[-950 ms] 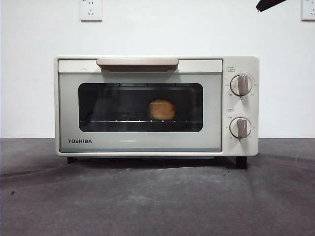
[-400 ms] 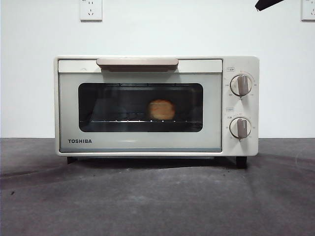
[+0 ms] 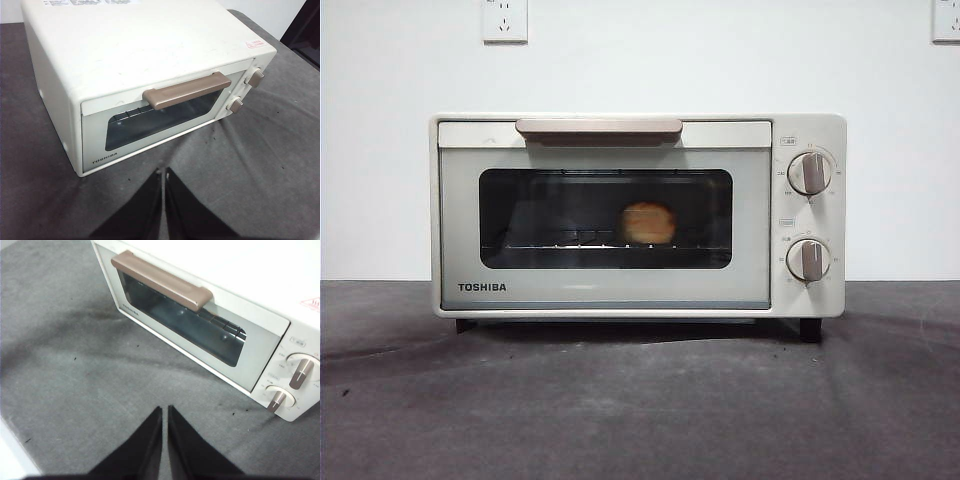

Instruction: The left arm flap open the oven, the right arm pick bread and place it into oven, the left arm flap close the oven

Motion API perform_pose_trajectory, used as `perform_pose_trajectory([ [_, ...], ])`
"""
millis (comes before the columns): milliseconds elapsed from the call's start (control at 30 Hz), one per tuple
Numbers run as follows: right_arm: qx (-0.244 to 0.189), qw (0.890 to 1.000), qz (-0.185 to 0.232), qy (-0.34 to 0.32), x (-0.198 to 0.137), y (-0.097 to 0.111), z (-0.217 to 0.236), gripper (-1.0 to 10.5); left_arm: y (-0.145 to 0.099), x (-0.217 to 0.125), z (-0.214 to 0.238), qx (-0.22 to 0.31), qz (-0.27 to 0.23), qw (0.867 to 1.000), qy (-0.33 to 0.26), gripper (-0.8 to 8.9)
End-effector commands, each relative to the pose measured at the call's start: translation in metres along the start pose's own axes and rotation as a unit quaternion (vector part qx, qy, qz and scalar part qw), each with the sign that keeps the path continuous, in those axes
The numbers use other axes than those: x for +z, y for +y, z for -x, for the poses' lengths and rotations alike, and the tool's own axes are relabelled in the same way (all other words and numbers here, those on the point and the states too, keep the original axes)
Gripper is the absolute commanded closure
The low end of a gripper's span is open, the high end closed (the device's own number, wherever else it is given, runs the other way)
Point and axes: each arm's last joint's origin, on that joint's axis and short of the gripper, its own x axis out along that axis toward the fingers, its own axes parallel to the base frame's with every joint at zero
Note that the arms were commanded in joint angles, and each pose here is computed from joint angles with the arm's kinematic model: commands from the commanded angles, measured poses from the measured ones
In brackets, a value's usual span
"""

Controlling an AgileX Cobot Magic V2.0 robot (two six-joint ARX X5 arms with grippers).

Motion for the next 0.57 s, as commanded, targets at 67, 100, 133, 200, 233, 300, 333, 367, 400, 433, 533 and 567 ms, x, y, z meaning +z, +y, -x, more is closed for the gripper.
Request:
perform_pose_trajectory([
  [67, 0.002, 1.0, 0.0, -0.003, 0.0016, 0.0012, -0.0012, 9.4, -0.0017, 0.0054, 0.0023, -0.001, -0.014, 1.0, -0.01, 7.94],
  [100, 0.002, 1.0, 0.0, -0.003, 0.0016, 0.0012, -0.0012, 9.4, -0.0017, 0.0054, 0.0023, -0.001, -0.014, 1.0, -0.01, 7.94],
  [133, 0.002, 1.0, 0.0, -0.003, 0.0016, 0.0012, -0.0012, 9.4, -0.0017, 0.0054, 0.0023, -0.001, -0.014, 1.0, -0.01, 7.94],
  [200, 0.002, 1.0, 0.0, -0.003, 0.0016, 0.0012, -0.0012, 9.4, -0.0017, 0.0054, 0.0023, -0.001, -0.014, 1.0, -0.01, 7.94],
  [233, 0.002, 1.0, 0.0, -0.003, 0.0016, 0.0012, -0.0012, 9.4, -0.0017, 0.0054, 0.0023, -0.001, -0.014, 1.0, -0.01, 7.94],
  [300, 0.002, 1.0, 0.0, -0.003, 0.0016, 0.0012, -0.0012, 9.4, -0.0017, 0.0054, 0.0023, -0.001, -0.014, 1.0, -0.01, 7.94],
  [333, 0.002, 1.0, 0.0, -0.003, 0.0016, 0.0012, -0.0012, 9.4, -0.0017, 0.0054, 0.0023, -0.001, -0.014, 1.0, -0.01, 7.94],
  [367, 0.002, 1.0, 0.0, -0.003, 0.0016, 0.0012, -0.0012, 9.4, -0.0017, 0.0054, 0.0023, -0.001, -0.014, 1.0, -0.01, 7.94],
  [400, 0.002, 1.0, 0.0, -0.003, 0.0016, 0.0012, -0.0012, 9.4, -0.0017, 0.0054, 0.0023, -0.001, -0.014, 1.0, -0.01, 7.94],
  [433, 0.002, 1.0, 0.0, -0.003, 0.0016, 0.0012, -0.0012, 9.4, -0.0017, 0.0054, 0.0023, -0.001, -0.014, 1.0, -0.01, 7.94],
  [533, 0.002, 1.0, 0.0, -0.003, 0.0016, 0.0012, -0.0012, 9.4, -0.002, 0.0053, 0.0031, -0.001, -0.015, 1.0, -0.012, 7.94],
  [567, 0.002, 1.0, 0.0, -0.003, 0.0016, 0.0012, -0.0012, 9.4, -0.0028, 0.0047, 0.0048, -0.001, -0.018, 1.0, -0.013, 7.94],
])
